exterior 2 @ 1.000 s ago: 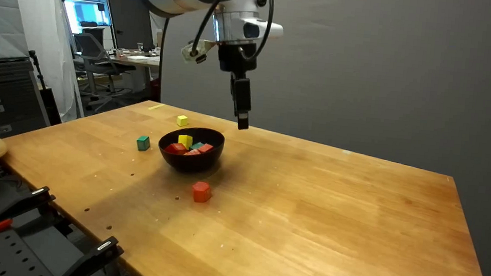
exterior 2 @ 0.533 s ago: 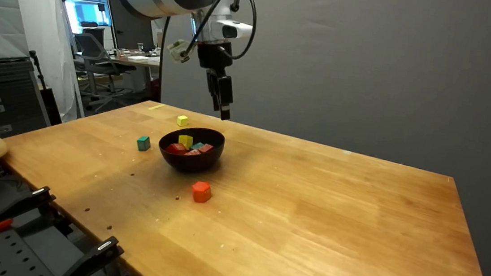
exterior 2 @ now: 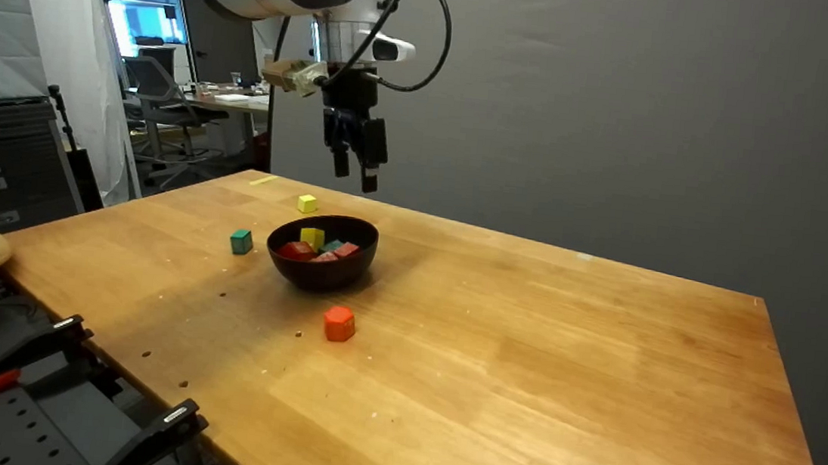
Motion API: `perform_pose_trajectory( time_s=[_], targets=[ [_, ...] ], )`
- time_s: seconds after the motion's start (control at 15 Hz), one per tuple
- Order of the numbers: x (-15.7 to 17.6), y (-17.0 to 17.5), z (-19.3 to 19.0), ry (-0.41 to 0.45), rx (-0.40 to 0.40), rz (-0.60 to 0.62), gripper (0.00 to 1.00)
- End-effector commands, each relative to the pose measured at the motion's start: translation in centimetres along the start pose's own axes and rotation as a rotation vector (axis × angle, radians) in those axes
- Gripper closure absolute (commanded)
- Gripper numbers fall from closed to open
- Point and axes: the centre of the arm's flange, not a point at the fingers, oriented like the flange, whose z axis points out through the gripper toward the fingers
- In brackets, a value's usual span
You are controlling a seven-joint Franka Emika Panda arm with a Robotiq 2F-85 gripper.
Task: Remove the blocks from the bowl and put them on the table
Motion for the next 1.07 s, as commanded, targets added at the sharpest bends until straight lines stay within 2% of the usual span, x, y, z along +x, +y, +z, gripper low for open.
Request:
perform_pose_trajectory(
  time_s=[0.0, 0.2, 0.27, 0.33, 0.4, 0.47, 0.6, 0.8, 1.0],
  targets=[
    [-1.6, -0.3, 0.5, 0.125, -0.078, -0.13, 0.0],
    [-3.5, -0.9, 0.8, 0.186, -0.098, -0.302, 0.0],
    [-3.9, -1.2, 0.9, 0.191, -0.071, -0.343, 0.0],
    [-4.2, -1.7, 1.0, 0.149, -0.047, -0.329, 0.0],
    [-4.4, -2.1, 1.2, 0.11, -0.055, -0.277, 0.0],
    [-3.4, -2.0, 2.3, 0.125, -0.074, -0.285, 0.0],
    [-4.0, -2.3, 2.6, 0.112, -0.066, -0.278, 0.0],
    [-3.0, -2.1, 4.7, 0.038, -0.057, -0.423, 0.0],
    [-1.9, -2.7, 6.8, 0.008, -0.072, -0.498, 0.0]
  ],
)
